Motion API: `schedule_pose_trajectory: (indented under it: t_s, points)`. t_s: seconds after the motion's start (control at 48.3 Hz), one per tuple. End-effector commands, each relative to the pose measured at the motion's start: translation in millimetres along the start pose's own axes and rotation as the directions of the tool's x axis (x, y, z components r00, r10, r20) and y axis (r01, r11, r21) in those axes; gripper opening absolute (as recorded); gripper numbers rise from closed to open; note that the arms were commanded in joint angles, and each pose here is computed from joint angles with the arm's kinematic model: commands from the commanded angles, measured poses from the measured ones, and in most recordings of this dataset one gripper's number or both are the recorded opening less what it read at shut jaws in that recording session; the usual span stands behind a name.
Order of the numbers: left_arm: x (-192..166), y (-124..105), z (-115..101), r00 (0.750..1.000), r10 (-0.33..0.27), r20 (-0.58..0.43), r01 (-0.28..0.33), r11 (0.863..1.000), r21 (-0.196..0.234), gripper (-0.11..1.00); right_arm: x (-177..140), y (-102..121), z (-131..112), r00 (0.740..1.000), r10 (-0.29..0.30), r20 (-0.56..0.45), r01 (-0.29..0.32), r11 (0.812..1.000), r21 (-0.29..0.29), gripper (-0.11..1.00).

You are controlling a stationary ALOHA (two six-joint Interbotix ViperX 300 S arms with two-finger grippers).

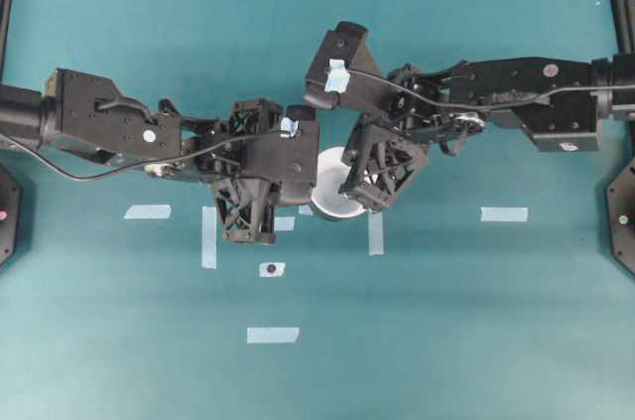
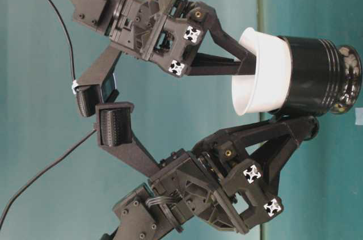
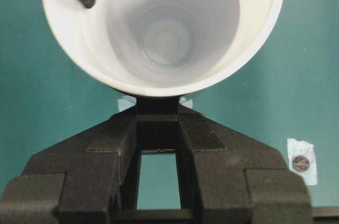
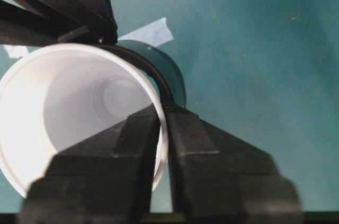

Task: Holding the cup holder with the left arm, the right arm places the cup into the cup holder.
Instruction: 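Move the white cup with the right gripper over the held black holder, then lower the white cup into the holder and open the right gripper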

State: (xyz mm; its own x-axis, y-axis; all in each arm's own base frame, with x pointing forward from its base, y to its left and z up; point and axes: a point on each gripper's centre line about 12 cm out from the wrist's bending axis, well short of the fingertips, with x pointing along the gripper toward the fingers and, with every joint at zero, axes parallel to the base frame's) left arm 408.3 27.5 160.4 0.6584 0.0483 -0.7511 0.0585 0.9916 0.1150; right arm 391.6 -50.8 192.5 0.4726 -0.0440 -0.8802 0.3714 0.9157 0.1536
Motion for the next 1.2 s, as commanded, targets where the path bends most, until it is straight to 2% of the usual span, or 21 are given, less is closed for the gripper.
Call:
schedule_pose_trajectory:
  t_s: [0.0,0.083,0.249,0.311,0.539,1.181]
  points:
    - [-8,2,14,0.999,0.007,0.045,-0.007,1.0,0.002,0.21,-15,5,10,0.999,0.017,0.051,-0.017,1.0,0.0,0.24]
    - [-8,2,14,0.999,0.007,0.045,-0.007,1.0,0.004,0.21,-16,5,10,0.999,0.018,0.051,-0.018,1.0,0.002,0.39]
    - [-8,2,14,0.999,0.008,0.047,-0.008,1.0,0.001,0.21,-21,6,11,0.998,0.019,0.053,-0.019,1.0,0.002,0.8]
    - [-8,2,14,0.999,0.007,0.045,-0.007,1.0,0.002,0.21,-25,6,12,0.998,0.02,0.06,-0.02,1.0,0.0,0.9]
    - [-8,2,14,0.999,0.007,0.045,-0.007,1.0,0.002,0.21,-39,6,14,0.995,0.028,0.091,-0.028,1.0,-0.002,0.89]
    - [-7,1,11,0.999,0.006,0.042,-0.006,1.0,0.002,0.21,-47,8,16,0.993,0.034,0.109,-0.034,0.999,-0.005,0.89]
